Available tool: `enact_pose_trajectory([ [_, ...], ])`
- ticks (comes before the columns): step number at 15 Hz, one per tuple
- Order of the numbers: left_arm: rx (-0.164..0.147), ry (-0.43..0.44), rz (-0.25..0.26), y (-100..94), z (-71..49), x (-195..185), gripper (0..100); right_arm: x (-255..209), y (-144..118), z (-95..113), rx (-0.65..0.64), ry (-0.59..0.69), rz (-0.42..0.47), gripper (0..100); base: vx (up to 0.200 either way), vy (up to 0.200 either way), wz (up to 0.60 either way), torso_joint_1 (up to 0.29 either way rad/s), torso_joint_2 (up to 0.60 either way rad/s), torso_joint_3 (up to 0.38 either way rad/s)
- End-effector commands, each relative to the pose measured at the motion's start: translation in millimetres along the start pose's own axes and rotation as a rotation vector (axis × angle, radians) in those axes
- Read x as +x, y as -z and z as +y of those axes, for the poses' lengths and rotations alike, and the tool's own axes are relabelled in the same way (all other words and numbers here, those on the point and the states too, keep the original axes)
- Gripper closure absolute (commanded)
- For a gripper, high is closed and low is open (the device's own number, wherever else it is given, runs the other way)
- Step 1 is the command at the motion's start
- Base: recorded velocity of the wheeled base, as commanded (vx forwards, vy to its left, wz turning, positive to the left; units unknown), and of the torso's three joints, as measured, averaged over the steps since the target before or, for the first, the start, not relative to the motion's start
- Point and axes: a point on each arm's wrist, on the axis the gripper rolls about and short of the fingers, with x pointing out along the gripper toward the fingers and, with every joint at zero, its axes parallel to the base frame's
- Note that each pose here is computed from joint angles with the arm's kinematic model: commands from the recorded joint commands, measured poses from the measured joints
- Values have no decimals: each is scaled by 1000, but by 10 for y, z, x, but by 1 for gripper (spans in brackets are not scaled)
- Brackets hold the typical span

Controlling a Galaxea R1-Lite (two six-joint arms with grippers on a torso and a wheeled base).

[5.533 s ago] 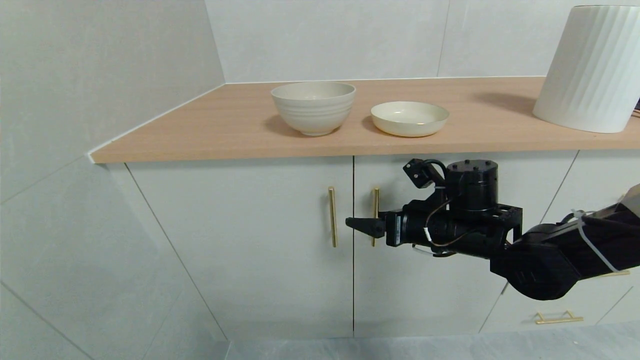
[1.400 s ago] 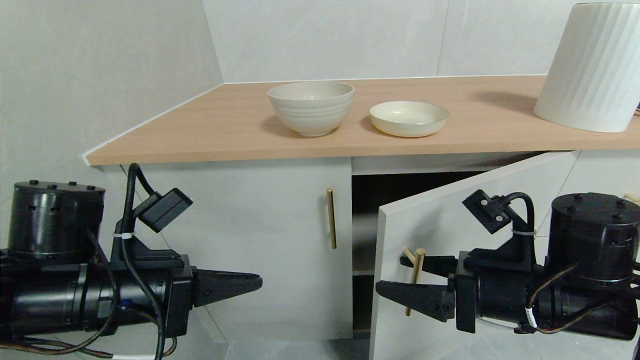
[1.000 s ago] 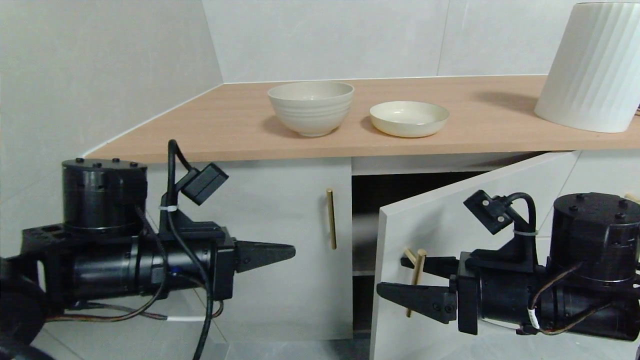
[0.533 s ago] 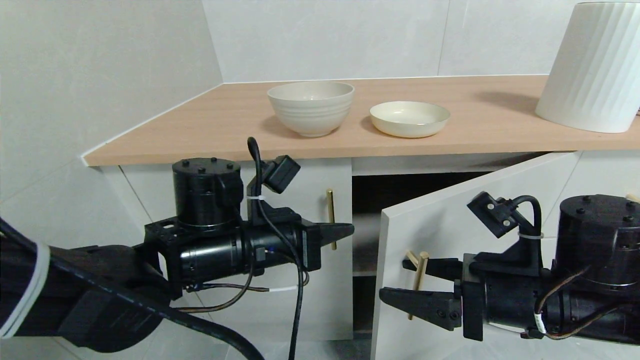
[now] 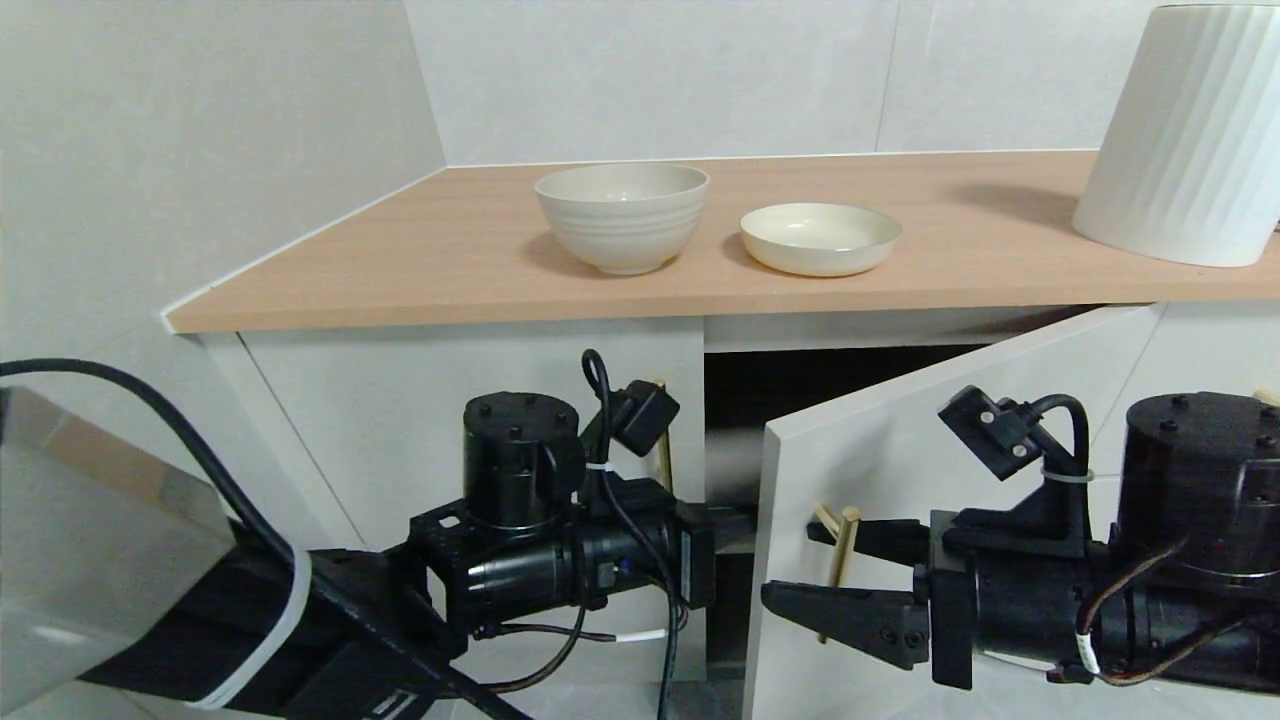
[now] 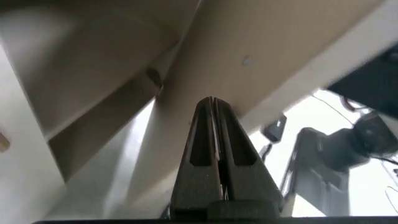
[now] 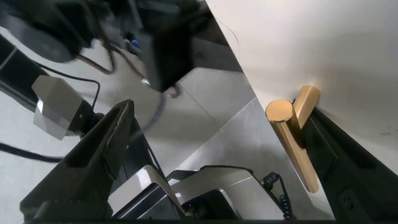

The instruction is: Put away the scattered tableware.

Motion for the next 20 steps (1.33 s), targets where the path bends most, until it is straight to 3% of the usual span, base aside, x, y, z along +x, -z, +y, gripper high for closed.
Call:
enact_pose_trajectory([
  [1, 15, 19, -37, 113, 103, 157, 100, -5, 0, -7, 2, 7, -1, 0, 0, 0, 0, 0, 0, 0],
  [3, 8, 37, -49, 97, 69, 165, 100, -19, -2, -18, 3, 14, -4, 0, 0, 0, 0, 0, 0, 0],
  [5, 16, 74, -120, 21, 11, 192, 100, -115, -2, -68, 2, 50, -4, 0, 0, 0, 0, 0, 0, 0],
  [9, 32, 98, -164, -71, 6, 293, 100, -249, -32, -170, -35, 127, 1, 0, 0, 0, 0, 0, 0, 0],
  [13, 31, 103, -159, -53, -13, 321, 100, -404, -67, -269, -50, 193, -29, 0, 0, 0, 0, 0, 0, 0],
  [15, 35, 106, -160, -58, -22, 322, 100, -550, -16, -175, -18, 211, 31, 0, 0, 0, 0, 0, 0, 0],
  [20, 29, 99, -143, -44, -12, 333, 100, -862, 85, 32, -19, 257, 29, 0, 0, 0, 0, 0, 0, 0],
])
